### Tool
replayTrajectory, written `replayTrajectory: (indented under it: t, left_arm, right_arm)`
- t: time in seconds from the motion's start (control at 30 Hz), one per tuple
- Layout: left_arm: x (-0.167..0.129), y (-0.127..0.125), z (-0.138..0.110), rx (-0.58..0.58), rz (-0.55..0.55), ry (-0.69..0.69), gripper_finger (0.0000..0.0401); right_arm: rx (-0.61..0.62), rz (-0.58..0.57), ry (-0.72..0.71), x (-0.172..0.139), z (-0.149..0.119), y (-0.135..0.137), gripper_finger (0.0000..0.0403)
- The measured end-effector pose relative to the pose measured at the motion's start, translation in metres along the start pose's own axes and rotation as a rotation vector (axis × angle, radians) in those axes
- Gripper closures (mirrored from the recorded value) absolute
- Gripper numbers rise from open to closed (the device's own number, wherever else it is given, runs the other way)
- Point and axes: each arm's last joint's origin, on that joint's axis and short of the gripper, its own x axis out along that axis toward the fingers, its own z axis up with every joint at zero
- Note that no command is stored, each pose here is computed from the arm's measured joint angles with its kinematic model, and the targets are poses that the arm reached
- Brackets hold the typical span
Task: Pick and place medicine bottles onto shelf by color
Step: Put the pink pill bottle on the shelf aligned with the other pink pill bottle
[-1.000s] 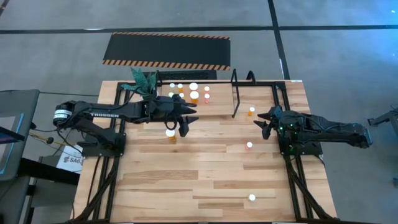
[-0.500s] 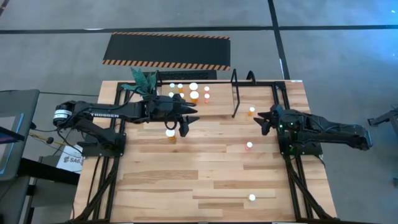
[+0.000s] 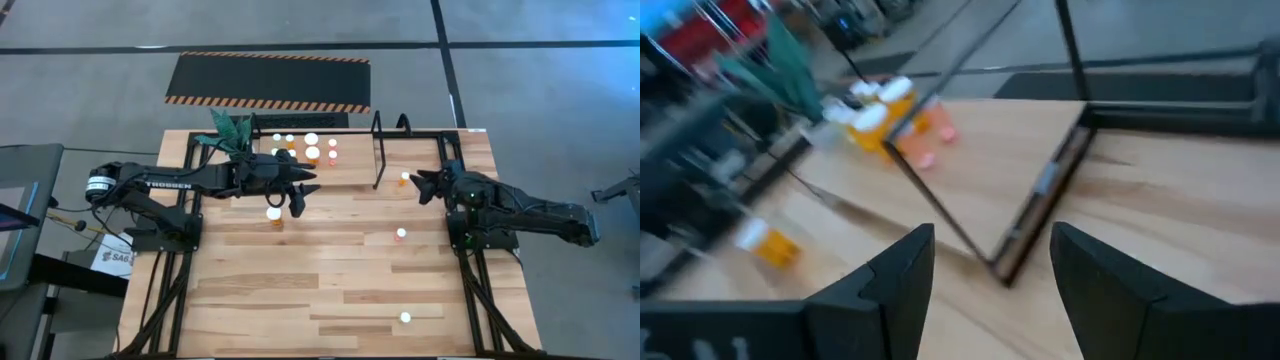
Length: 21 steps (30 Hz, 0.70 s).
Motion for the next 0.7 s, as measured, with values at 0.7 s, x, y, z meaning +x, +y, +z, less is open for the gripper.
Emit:
replayTrajectory:
  t: [0.7]
  left_arm:
    - [0.0, 0.002, -0.008, 0.038, 0.039, 0.076, 0.0254]
  right_arm:
    - [0.167, 0.412, 0.117, 0.004, 0.005, 0.033, 0.0178]
